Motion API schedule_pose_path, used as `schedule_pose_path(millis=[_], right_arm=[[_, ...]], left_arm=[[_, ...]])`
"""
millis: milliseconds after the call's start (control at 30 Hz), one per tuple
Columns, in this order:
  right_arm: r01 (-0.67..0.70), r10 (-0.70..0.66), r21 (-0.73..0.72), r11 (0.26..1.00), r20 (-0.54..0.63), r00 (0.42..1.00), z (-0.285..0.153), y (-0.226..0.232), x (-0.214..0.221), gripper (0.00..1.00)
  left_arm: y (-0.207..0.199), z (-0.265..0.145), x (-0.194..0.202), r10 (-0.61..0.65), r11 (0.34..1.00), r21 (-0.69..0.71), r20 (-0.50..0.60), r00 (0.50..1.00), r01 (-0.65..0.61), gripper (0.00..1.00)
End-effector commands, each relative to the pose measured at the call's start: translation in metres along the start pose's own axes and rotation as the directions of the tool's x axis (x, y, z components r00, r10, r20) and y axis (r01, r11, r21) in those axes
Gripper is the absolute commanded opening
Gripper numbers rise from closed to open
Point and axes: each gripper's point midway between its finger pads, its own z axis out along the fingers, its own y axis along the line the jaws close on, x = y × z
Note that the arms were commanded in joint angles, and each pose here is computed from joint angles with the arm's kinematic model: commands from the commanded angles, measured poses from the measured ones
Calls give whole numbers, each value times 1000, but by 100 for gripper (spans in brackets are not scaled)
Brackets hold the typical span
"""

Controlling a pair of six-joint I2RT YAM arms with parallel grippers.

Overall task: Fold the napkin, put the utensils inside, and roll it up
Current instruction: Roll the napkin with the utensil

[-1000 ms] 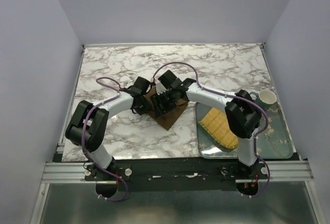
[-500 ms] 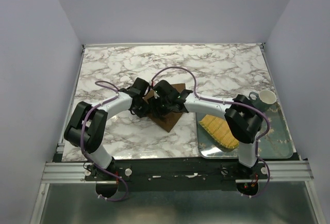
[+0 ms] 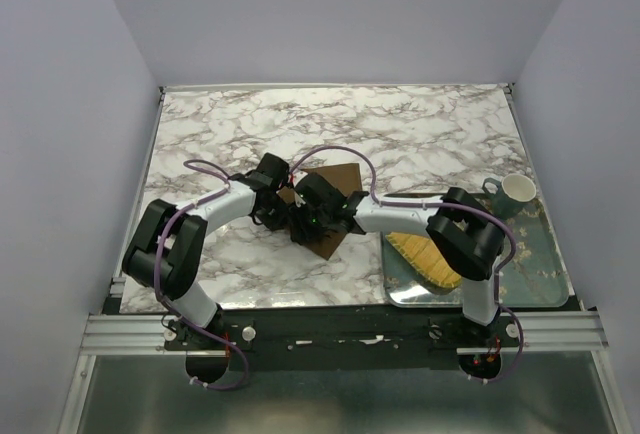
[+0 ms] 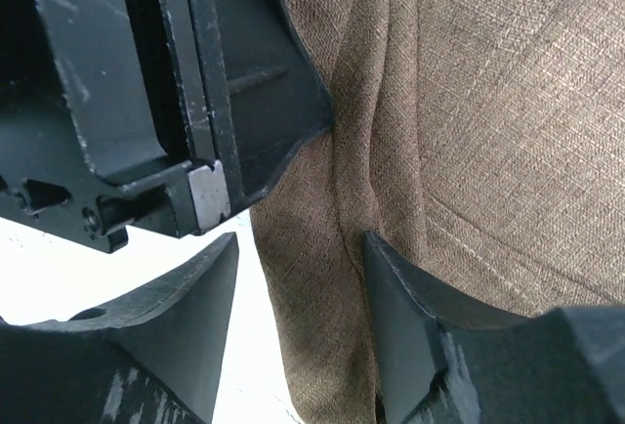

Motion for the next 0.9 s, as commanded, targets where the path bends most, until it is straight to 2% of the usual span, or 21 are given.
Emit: schedule_pose_path(millis=[0,100,200,233,433,500,533,633,667,767,833,867], right_arm=[[62,-60,19,998,-102,993,22,-8,48,64],[70,-64,47,996,-126,990,28,-16,59,64],[42,-27,115,992,-130,991,27,-29,67,51],[36,-19,128,991,-133,991,27,-32,69,44],[18,6,143,989,-166,986,33,-36,84,44],[26,0,141,990,-180,984,35,-37,89,32],[29,-4,131,991,-185,983,35,-36,91,18],[21,-21,0,1000,-199,980,34,-16,90,1],[-17,-5,-95,995,-227,974,31,-5,91,1],[-120,49,-256,959,-269,962,23,10,89,0],[-164,76,-299,940,-286,955,18,14,86,1],[-210,103,-340,917,-307,946,14,15,84,0]], left_arm=[[25,4,17,13,997,-79,-45,999,-16,0],[26,4,17,14,997,-80,-46,999,-18,0],[30,4,18,15,996,-85,-47,999,-19,0],[31,3,19,15,996,-84,-49,999,-19,0],[31,-2,24,-10,998,-58,-85,996,5,0],[29,-5,22,0,999,-52,-82,997,-4,0],[27,-7,19,6,999,-47,-74,997,-10,0],[25,-6,13,20,999,-37,-60,998,-22,0],[27,-4,13,44,998,-38,-60,997,-46,0],[22,1,9,92,996,15,-49,995,-91,0],[15,-1,6,143,986,92,-27,989,-140,0],[13,-3,2,153,982,117,-5,988,-151,3]])
